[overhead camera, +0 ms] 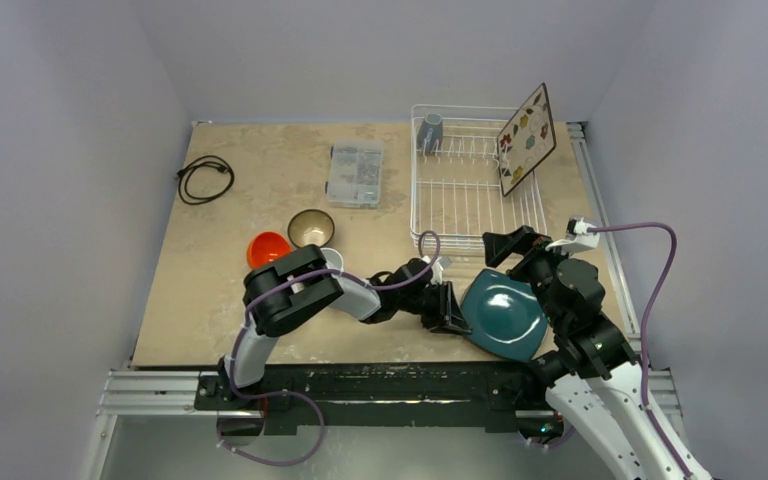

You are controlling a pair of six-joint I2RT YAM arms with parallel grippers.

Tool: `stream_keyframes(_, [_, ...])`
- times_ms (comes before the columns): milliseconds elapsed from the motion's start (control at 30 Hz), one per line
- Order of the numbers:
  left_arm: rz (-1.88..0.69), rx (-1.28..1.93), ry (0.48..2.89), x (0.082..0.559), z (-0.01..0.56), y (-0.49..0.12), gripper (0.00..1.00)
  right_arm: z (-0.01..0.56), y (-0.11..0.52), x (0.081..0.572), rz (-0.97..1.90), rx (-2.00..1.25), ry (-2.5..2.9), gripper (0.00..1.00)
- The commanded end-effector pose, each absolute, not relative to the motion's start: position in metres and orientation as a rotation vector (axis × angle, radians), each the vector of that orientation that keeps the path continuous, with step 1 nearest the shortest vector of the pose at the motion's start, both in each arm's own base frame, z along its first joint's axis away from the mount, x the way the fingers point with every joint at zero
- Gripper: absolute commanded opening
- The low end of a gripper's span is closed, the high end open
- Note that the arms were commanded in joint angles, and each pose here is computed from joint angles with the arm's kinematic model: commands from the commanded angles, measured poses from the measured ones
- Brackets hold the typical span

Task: Load the mixed dishes into the dish rack
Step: Pick up the plate at the center of the board.

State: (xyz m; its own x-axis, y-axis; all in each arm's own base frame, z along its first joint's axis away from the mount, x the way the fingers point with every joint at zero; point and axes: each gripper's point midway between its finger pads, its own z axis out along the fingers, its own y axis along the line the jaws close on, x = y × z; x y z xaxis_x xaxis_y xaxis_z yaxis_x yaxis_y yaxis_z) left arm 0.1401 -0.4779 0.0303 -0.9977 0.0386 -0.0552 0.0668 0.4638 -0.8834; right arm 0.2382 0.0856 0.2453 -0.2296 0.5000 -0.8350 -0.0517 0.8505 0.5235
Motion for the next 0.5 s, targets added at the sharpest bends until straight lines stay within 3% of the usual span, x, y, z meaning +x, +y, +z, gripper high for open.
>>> stream_keyframes(0, [-1.642, 0.086, 2.59, 0.144, 0.047, -0.476, 0.21, 0.258, 0.09, 0.24, 0.573, 0.35, 1.694, 0.98])
stream_keyframes(233, [-1.691, 0.151, 2.534, 0.142, 0.076, -0.475, 0.0, 0.259, 0.089, 0.241, 0.572, 0.356, 1.687, 0.98])
stream_keyframes(467, [-1.72, 0.182, 2.487, 0.138, 0.101, -0.47, 0.0, 0.256, 0.089, 0.24, 0.569, 0.357, 1.697, 0.98])
